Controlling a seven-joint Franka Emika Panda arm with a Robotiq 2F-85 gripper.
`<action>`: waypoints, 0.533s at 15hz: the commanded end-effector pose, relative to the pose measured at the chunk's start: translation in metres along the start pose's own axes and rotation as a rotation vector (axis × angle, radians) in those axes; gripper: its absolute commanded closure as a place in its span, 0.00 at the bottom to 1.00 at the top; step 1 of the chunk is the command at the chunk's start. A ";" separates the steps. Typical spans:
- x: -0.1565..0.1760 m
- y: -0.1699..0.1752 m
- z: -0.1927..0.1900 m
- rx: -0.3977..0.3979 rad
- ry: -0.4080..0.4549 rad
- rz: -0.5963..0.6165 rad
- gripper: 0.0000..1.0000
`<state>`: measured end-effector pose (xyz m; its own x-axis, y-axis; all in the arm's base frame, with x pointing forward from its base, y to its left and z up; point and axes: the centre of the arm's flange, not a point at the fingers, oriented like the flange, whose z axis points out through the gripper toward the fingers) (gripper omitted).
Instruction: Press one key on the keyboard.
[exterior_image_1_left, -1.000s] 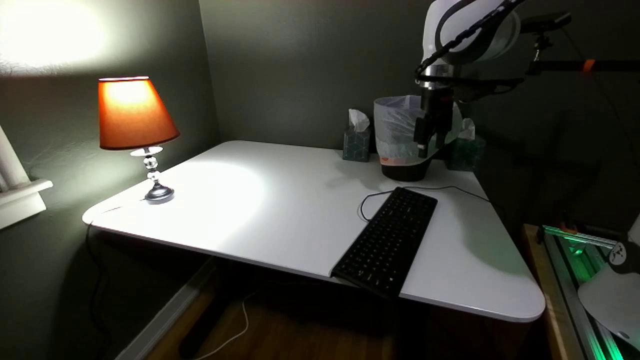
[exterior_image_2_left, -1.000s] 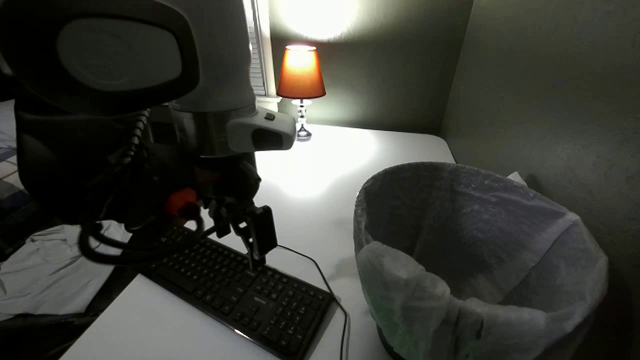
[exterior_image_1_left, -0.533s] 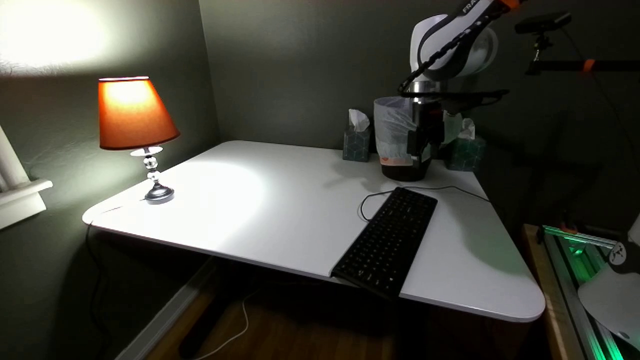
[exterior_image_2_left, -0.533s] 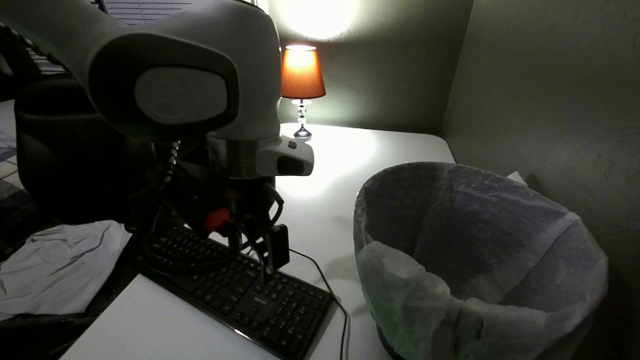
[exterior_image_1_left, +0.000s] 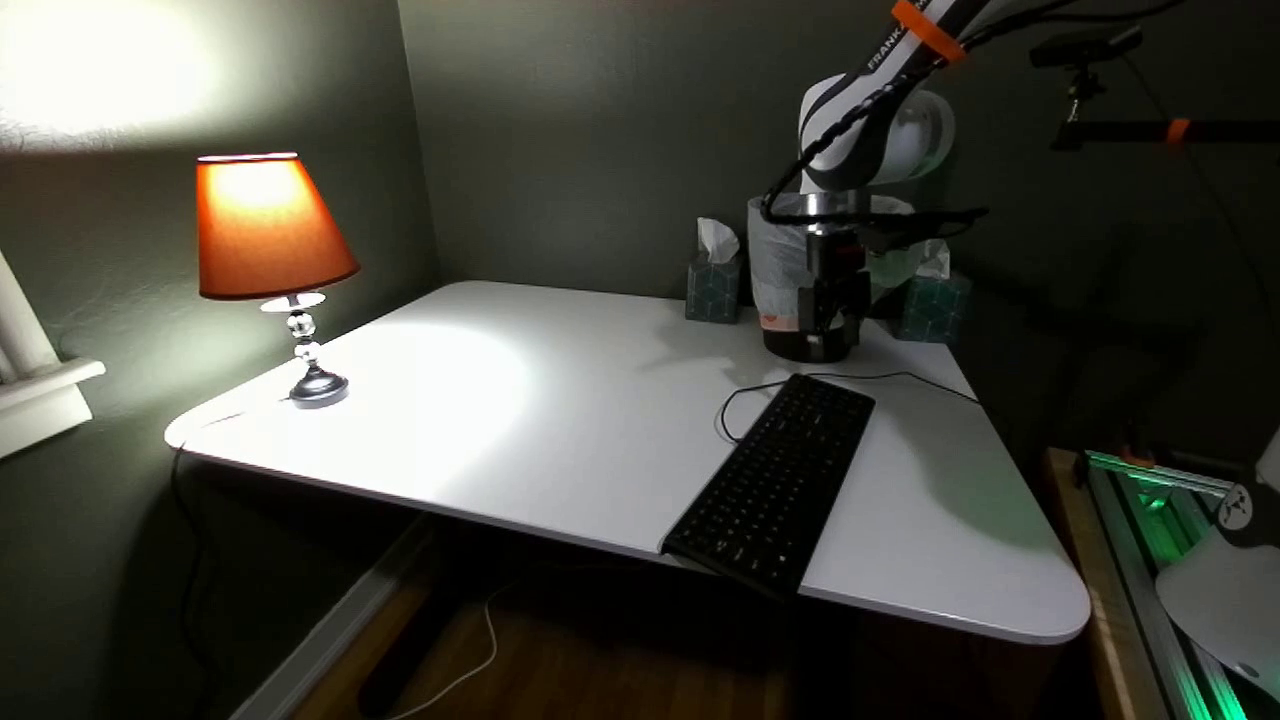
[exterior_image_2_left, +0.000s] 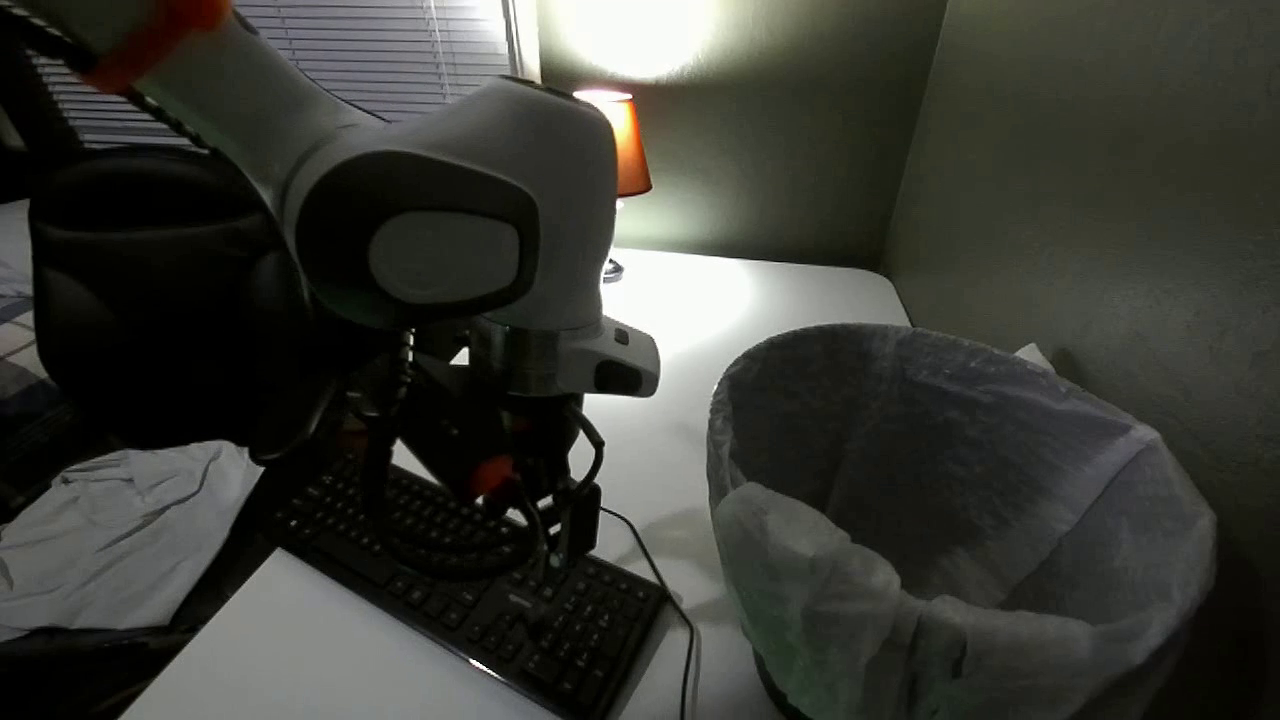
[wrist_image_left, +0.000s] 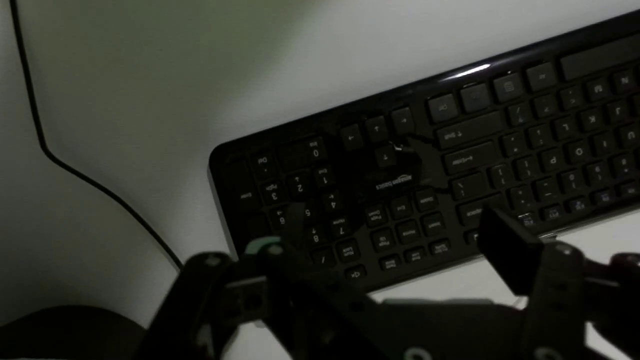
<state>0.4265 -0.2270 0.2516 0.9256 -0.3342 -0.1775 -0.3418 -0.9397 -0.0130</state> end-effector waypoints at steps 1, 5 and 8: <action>0.018 0.007 0.018 0.027 0.001 0.004 0.42; 0.023 0.006 0.032 0.047 0.013 0.023 0.73; 0.028 0.009 0.041 0.051 0.049 0.044 0.95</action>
<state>0.4381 -0.2351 0.2224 0.9163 -0.3665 -0.1616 -0.3767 -0.9256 -0.0364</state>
